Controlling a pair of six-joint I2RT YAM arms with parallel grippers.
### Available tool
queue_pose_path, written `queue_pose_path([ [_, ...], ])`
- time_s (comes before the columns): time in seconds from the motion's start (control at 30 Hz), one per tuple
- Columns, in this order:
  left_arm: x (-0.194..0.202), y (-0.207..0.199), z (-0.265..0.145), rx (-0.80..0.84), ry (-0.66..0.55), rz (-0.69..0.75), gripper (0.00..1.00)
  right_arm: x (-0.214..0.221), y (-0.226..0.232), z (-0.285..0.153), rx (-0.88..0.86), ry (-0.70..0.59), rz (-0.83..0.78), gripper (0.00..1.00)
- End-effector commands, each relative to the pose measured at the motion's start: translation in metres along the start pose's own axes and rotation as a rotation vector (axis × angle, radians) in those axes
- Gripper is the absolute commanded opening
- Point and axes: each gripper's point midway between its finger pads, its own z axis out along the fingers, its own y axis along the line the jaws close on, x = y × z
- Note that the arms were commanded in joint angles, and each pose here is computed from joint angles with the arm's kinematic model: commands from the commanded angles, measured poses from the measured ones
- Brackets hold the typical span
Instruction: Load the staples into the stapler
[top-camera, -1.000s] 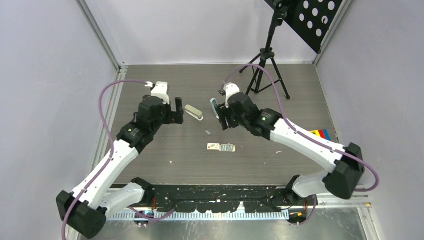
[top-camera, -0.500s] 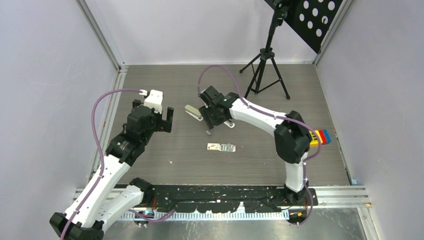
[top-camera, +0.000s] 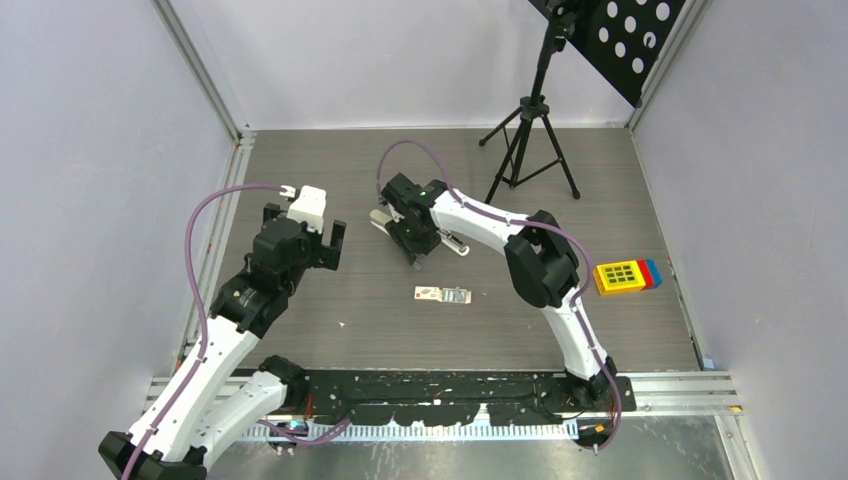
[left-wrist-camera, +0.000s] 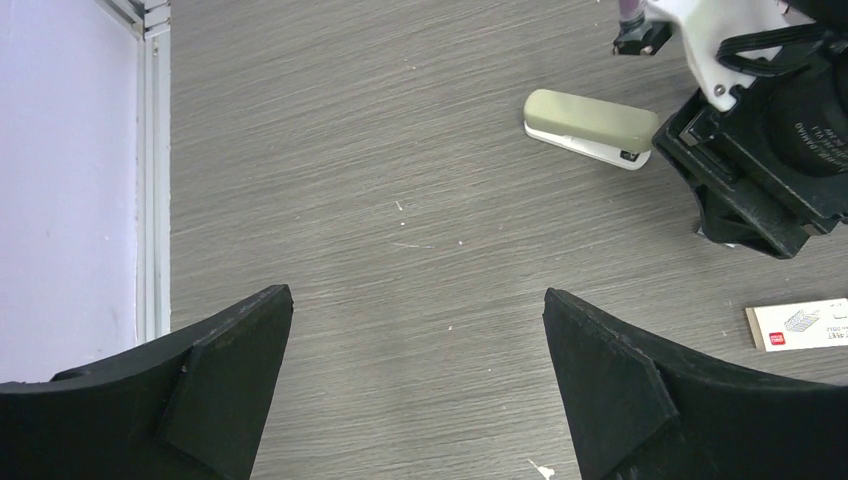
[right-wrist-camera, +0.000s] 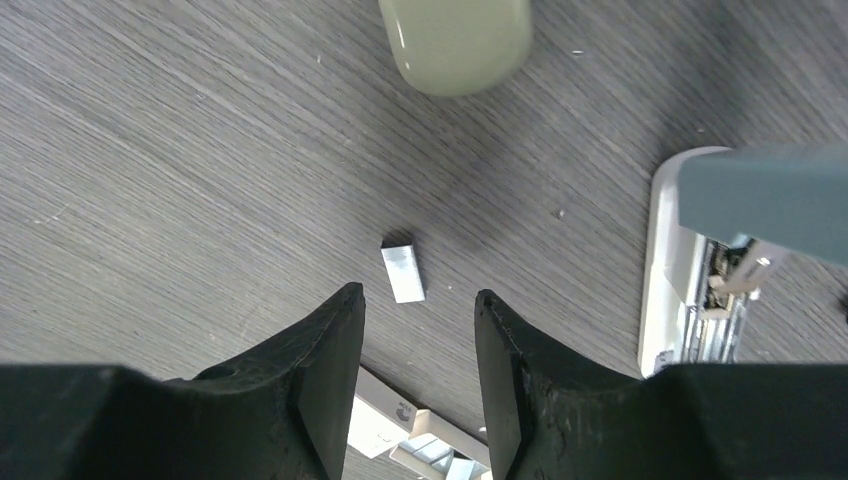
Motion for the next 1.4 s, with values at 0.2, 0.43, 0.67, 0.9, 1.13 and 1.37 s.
queue_pose_path([
  [0.2, -0.008, 0.001, 0.001, -0.003, -0.04, 0.002, 1.0, 0.003, 0.011, 0.01, 0.028, 0.058, -0.09, 0.48],
  [0.43, -0.01, 0.002, -0.001, -0.003, -0.057, -0.004, 1.0, 0.003, 0.011, 0.02, 0.069, 0.069, -0.121, 0.45],
  [0.67, -0.011, 0.001, -0.002, 0.001, -0.062, -0.006, 1.0, 0.009, 0.014, 0.029, 0.066, 0.095, -0.131, 0.39],
  [0.9, -0.01, 0.0, -0.001, 0.009, -0.061, -0.006, 1.0, 0.011, 0.016, 0.034, 0.053, 0.11, -0.142, 0.38],
  [1.13, -0.01, -0.002, -0.001, 0.017, -0.06, -0.004, 1.0, 0.015, 0.018, 0.041, 0.036, 0.132, -0.152, 0.38],
  [1.37, -0.009, -0.003, 0.0, 0.02, -0.058, -0.003, 1.0, 0.016, 0.021, 0.049, -0.001, 0.137, -0.15, 0.38],
])
